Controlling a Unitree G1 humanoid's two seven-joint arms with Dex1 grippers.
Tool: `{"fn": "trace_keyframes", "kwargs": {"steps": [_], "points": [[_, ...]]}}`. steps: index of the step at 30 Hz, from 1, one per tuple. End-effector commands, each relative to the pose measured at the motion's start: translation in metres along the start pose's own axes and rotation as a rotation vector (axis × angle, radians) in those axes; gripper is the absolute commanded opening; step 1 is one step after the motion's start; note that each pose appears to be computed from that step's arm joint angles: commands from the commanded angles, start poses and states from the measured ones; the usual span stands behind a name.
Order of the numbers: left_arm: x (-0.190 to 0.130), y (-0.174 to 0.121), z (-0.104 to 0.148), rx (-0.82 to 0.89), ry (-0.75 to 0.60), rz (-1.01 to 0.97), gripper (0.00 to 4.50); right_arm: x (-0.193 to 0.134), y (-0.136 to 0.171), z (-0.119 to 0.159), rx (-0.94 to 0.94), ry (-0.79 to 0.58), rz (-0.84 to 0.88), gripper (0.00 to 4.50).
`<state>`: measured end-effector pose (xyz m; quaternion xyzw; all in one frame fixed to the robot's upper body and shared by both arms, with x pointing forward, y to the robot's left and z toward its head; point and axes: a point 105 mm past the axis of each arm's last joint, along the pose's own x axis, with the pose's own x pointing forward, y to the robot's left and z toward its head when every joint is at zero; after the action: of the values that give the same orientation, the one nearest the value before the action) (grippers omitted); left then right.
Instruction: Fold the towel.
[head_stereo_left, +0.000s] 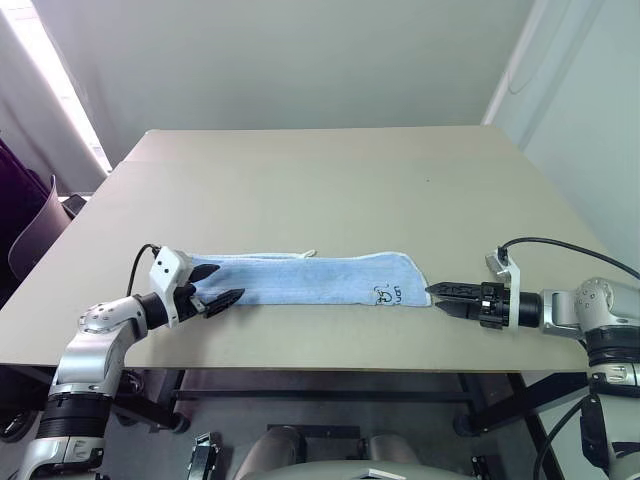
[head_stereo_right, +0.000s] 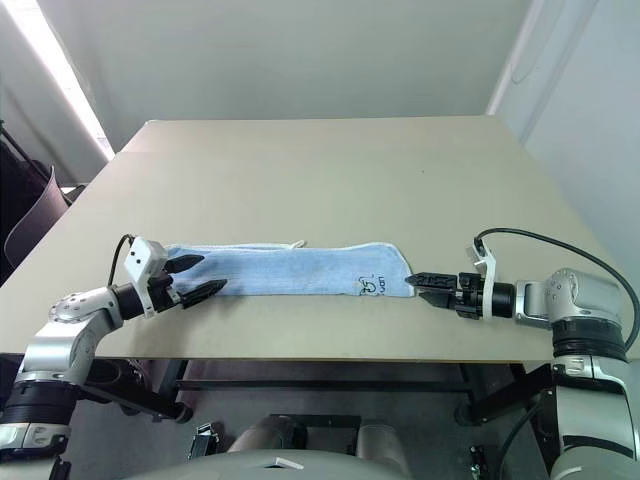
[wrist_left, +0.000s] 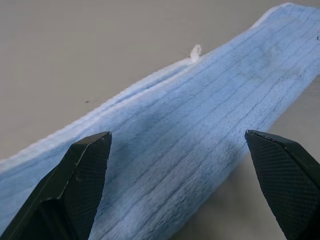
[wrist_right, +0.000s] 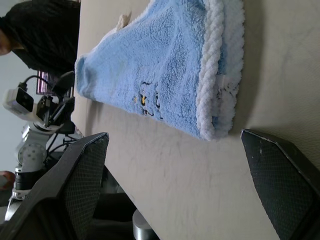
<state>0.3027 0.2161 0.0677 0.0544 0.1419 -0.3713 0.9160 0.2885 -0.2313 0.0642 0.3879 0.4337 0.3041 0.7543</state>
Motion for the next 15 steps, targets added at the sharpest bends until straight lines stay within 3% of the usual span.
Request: {"fn": "trace_keyframes", "kwargs": {"steps": [1, 15], "points": [[0.005, -0.006, 0.011, 0.038, -0.019, -0.017, 4.50, 0.014, 0.002, -0.005, 0.022, 0.010, 0.021, 4.42], [0.018, -0.002, 0.010, 0.060, -0.006, -0.018, 4.50, 0.063, 0.020, -0.002, 0.008, 0.059, 0.106, 4.42]]}}
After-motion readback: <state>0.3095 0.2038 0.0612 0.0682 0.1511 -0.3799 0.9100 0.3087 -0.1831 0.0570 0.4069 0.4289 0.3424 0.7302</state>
